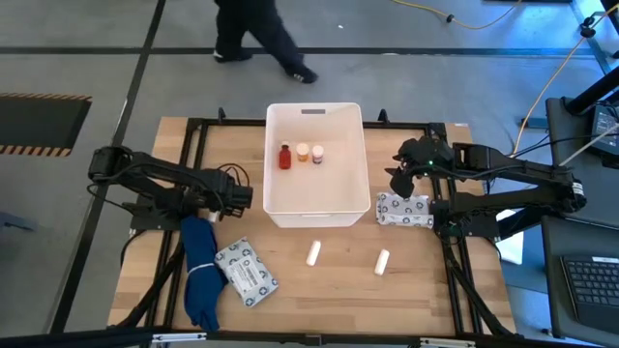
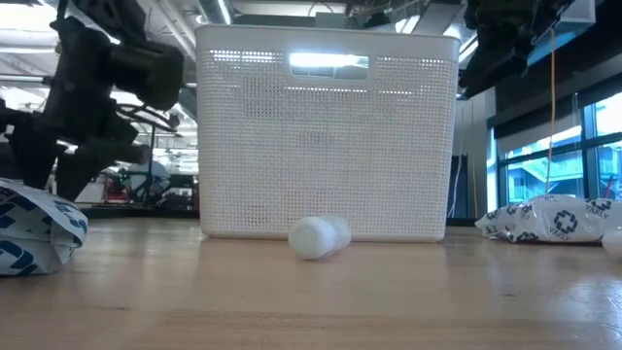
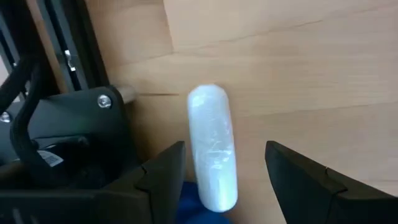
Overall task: Pick & place medical supplies in basket/bin
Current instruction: Put the left rolled gauze into the white bin
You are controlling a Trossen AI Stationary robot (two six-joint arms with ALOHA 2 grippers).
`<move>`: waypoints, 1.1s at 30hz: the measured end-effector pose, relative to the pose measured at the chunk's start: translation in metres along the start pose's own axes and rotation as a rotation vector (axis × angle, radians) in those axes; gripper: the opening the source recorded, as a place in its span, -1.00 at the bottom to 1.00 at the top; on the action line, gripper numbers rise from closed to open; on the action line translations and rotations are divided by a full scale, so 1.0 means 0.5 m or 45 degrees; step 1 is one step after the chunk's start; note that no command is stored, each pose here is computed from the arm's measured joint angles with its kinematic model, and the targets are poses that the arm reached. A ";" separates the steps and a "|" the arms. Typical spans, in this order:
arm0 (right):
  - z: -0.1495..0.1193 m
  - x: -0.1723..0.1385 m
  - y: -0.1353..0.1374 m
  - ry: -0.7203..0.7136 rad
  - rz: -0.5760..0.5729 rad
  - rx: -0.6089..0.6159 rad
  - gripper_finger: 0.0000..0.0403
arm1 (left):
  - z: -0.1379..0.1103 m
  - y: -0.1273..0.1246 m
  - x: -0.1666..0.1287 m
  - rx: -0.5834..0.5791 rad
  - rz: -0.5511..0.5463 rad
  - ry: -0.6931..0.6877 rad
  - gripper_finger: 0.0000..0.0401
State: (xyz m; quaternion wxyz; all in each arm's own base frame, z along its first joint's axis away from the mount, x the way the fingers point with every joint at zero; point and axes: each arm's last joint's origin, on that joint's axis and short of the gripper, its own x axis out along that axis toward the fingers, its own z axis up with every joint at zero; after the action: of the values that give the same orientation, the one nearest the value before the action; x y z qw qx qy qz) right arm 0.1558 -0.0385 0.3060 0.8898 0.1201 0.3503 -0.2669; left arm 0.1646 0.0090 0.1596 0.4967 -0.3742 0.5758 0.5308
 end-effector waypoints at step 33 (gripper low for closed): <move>-0.001 0.000 0.000 0.008 -0.002 -0.023 0.14 | 0.044 -0.016 -0.115 0.198 -0.031 -0.101 -0.75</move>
State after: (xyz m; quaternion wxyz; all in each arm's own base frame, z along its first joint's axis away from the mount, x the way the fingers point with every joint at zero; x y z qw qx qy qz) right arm 0.1553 -0.0384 0.3056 0.8894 0.1125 0.3556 -0.2641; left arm 0.1894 0.0240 0.2149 0.5532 -0.3200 0.5905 0.4928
